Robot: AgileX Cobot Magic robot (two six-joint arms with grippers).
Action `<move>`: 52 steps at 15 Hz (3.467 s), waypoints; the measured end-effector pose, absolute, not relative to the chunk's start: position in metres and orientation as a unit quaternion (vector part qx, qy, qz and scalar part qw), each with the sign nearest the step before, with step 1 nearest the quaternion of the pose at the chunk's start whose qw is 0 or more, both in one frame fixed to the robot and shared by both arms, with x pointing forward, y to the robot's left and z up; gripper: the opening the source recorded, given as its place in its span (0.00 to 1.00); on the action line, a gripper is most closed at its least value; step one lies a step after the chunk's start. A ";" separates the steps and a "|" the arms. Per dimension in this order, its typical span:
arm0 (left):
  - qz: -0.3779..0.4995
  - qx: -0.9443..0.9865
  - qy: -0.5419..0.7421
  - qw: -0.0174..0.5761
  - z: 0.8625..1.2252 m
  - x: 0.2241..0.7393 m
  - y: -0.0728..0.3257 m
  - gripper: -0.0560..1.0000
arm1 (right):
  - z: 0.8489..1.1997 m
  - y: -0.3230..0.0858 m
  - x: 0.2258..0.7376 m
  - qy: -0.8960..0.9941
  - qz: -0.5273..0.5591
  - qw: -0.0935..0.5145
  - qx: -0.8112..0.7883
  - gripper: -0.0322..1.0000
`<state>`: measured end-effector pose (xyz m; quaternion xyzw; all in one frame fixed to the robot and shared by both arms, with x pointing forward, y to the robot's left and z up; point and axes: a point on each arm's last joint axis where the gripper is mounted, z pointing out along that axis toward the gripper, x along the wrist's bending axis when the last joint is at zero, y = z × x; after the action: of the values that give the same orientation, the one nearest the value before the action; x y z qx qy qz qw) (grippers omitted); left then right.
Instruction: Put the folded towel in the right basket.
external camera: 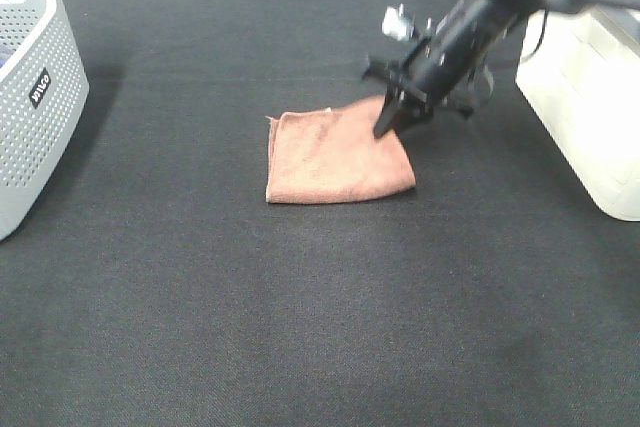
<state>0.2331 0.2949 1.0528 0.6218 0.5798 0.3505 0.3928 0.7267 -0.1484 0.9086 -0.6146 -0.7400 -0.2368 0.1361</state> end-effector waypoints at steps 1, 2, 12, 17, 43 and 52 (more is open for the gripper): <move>0.351 0.622 0.580 0.393 1.053 0.233 0.295 0.88 | 0.925 -0.148 0.724 -0.743 -0.243 0.133 -0.609 0.04; 0.351 0.622 0.580 0.393 1.053 0.233 0.295 0.88 | 0.940 -0.149 0.722 -0.747 -0.248 0.131 -0.603 0.04; 0.351 0.622 0.580 0.393 1.053 0.233 0.295 0.88 | 1.121 -0.184 0.670 -0.784 -0.280 -0.091 -0.546 0.04; 0.351 0.622 0.580 0.393 1.053 0.233 0.295 0.88 | 1.171 -0.263 0.654 -0.725 -0.284 -0.176 -0.602 0.04; 0.351 0.622 0.580 0.393 1.053 0.233 0.295 0.88 | 1.166 -0.376 0.651 -0.613 -0.330 -0.131 -0.706 0.71; 0.351 0.622 0.580 0.393 1.053 0.233 0.295 0.88 | 1.166 -0.300 0.563 -0.680 -0.257 -0.114 -0.677 0.71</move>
<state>0.2331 0.2949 1.0528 0.6218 0.5798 0.3505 0.3928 0.5631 -0.2996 1.1655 -0.6772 -0.6802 -0.2566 -0.1138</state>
